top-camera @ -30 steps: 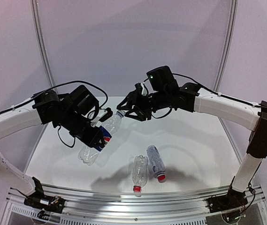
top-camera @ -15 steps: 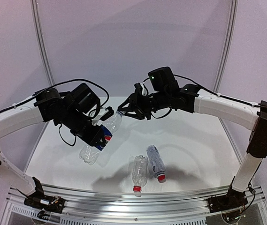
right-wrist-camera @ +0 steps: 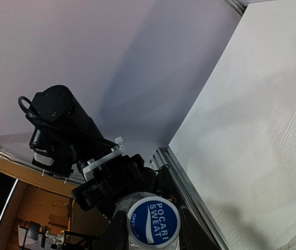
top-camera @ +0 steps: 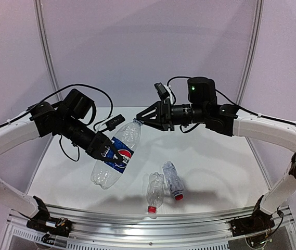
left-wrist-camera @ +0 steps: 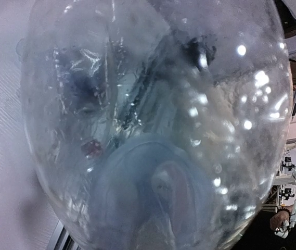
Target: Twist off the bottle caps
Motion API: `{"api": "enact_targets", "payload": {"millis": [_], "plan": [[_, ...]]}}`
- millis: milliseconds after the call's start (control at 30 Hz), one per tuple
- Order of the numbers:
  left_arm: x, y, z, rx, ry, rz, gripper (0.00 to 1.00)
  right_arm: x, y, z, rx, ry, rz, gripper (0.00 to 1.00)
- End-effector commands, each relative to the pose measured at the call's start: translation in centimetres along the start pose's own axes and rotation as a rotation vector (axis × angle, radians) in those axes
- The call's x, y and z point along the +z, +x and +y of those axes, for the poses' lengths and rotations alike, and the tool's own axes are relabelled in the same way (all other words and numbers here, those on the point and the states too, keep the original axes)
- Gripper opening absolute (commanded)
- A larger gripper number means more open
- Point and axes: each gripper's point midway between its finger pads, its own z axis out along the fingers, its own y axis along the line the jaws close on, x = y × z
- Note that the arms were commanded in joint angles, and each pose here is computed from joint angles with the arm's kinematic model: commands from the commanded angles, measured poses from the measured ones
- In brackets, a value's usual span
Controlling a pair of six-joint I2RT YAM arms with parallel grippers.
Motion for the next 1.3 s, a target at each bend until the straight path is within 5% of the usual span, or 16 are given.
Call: {"api": "enact_targets", "payload": {"millis": [0,367,467,500,833,1267], "plan": [[-1.2,-2.2,-3.5,0.11,0.13,-0.068,0.0,0.2,0.7,-1.6,-0.026,0.049,0.036,0.21],[-1.8,-2.0,3.7,0.097,-0.383,-0.021,0.0,-2.6,-2.2,-1.4,0.094,0.234,-0.106,0.7],[-1.5,-2.1,4.0,0.114,-0.43,-0.011,0.0,-3.1,-2.5,-1.1,0.13,0.24,-0.137,0.95],[-1.3,-2.2,4.0,0.117,-0.437,-0.012,0.0,-3.3,-2.7,-1.0,0.137,0.24,-0.144,0.97],[-1.4,-2.6,4.8,0.148,-0.557,-0.011,0.0,-4.3,-4.3,-1.5,0.245,0.296,-0.258,0.97],[-1.0,-2.1,5.6,0.177,-0.663,0.031,0.0,-1.0,-4.2,-0.9,0.266,0.305,-0.209,0.71]]}}
